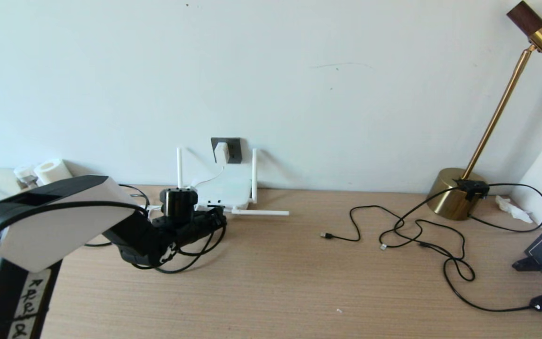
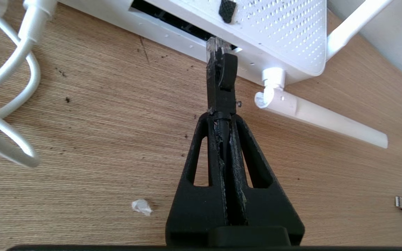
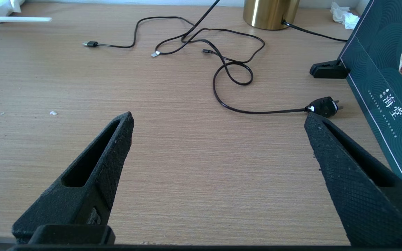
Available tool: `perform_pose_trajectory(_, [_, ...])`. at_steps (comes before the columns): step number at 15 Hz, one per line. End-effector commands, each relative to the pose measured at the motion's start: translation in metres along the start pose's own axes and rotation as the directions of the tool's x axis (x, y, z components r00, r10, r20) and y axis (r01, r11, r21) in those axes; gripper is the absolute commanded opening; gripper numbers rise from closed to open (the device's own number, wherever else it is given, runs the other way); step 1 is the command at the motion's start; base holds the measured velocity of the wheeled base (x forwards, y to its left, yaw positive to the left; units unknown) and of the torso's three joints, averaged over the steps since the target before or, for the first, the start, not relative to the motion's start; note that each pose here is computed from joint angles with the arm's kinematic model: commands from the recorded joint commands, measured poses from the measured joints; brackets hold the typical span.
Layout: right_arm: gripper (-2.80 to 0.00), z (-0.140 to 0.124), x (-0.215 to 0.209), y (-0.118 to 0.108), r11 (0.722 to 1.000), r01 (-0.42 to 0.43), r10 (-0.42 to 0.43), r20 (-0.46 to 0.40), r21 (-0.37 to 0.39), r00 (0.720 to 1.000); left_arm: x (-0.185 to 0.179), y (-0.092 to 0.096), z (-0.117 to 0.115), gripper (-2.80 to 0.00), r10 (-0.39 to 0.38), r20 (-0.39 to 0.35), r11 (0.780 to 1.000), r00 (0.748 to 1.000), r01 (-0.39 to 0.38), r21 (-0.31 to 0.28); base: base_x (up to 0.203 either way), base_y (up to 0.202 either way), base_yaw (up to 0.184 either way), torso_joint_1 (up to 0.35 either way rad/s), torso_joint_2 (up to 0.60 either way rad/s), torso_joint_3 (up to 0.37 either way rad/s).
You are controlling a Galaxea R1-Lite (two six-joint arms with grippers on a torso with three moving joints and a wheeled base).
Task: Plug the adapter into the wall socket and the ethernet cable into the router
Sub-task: Plug cable into router interface
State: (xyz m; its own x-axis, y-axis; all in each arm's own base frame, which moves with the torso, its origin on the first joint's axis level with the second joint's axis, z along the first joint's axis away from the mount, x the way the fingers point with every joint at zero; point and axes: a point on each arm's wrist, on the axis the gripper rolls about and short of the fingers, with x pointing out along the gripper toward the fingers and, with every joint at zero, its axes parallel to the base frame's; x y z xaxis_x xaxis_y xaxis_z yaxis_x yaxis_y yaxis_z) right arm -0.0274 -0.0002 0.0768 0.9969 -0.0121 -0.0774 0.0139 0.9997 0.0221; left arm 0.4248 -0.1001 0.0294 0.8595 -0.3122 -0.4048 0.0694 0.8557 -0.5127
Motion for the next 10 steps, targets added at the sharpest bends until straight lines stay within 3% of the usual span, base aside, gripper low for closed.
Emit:
perform_pose_trajectory(1, [0.00, -0.0001, 0.0001, 0.0000, 1.000, 0.000, 0.000, -0.002, 0.000, 1.000, -0.0002, -0.0021, 0.0008, -2.80, -0.006, 0.006, 1.000, 1.000, 0.006, -0.002, 0.000, 0.000, 0.000, 0.000, 0.00, 0.000])
perform_pose_trajectory(10, [0.00, -0.0001, 0.0001, 0.0000, 1.000, 0.000, 0.000, -0.002, 0.000, 1.000, -0.0017, -0.0042, 0.0003, -2.80, -0.009, 0.004, 1.000, 1.000, 0.009, 0.000, 0.000, 0.000, 0.000, 0.000, 0.00, 0.000])
